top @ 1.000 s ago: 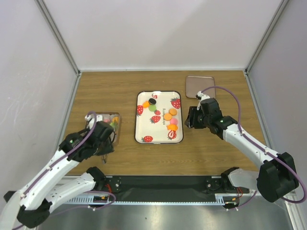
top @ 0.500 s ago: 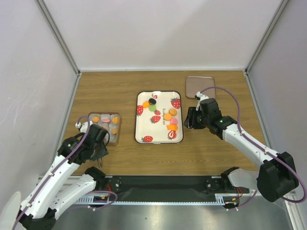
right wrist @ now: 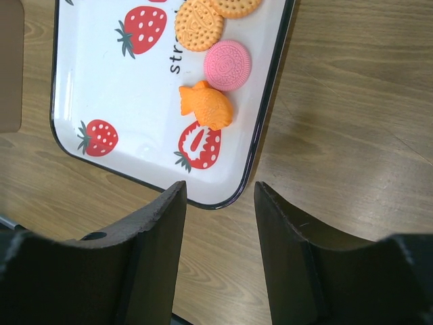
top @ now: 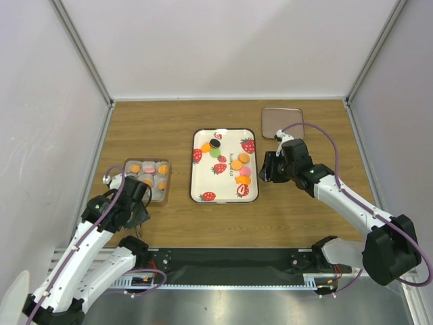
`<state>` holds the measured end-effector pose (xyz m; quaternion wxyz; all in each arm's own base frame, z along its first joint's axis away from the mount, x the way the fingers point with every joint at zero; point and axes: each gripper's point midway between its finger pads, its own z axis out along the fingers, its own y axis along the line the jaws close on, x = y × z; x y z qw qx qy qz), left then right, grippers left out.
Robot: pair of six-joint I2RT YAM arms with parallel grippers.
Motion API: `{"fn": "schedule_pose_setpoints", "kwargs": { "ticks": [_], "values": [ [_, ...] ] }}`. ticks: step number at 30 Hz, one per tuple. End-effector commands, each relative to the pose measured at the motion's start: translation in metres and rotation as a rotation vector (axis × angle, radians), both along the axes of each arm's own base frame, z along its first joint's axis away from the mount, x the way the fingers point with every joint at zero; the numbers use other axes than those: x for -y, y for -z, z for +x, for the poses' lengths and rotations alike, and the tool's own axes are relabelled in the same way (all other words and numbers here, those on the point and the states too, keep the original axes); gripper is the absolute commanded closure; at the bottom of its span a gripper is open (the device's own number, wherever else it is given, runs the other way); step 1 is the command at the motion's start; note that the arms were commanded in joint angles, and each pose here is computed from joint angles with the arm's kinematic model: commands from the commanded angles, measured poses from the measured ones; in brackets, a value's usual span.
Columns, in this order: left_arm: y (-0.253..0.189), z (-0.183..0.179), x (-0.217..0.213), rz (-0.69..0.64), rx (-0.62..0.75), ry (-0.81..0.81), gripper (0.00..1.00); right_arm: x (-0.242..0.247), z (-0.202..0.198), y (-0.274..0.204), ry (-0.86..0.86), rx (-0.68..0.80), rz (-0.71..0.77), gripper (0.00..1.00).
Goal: Pack the cookies
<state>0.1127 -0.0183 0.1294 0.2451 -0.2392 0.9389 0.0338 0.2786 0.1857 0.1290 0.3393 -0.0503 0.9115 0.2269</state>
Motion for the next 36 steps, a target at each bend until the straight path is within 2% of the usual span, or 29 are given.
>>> {"fn": "schedule_pose_setpoints", "kwargs": {
  "ticks": [1,24,36],
  "values": [
    [0.0036,-0.0055,-0.0056,0.018,-0.015,0.005,0.58,-0.0081,0.0063,-0.0199,-0.017,0.051,0.036,0.5],
    [0.0055,-0.0082,-0.0021,-0.003,-0.035,0.004,0.59,-0.0076,0.0064,-0.0195,-0.014,0.051,0.031,0.49],
    [0.0025,-0.0106,-0.0047,0.003,-0.034,-0.007,0.53,-0.008,0.0062,-0.0195,-0.017,0.052,0.03,0.49]
  ]
}}
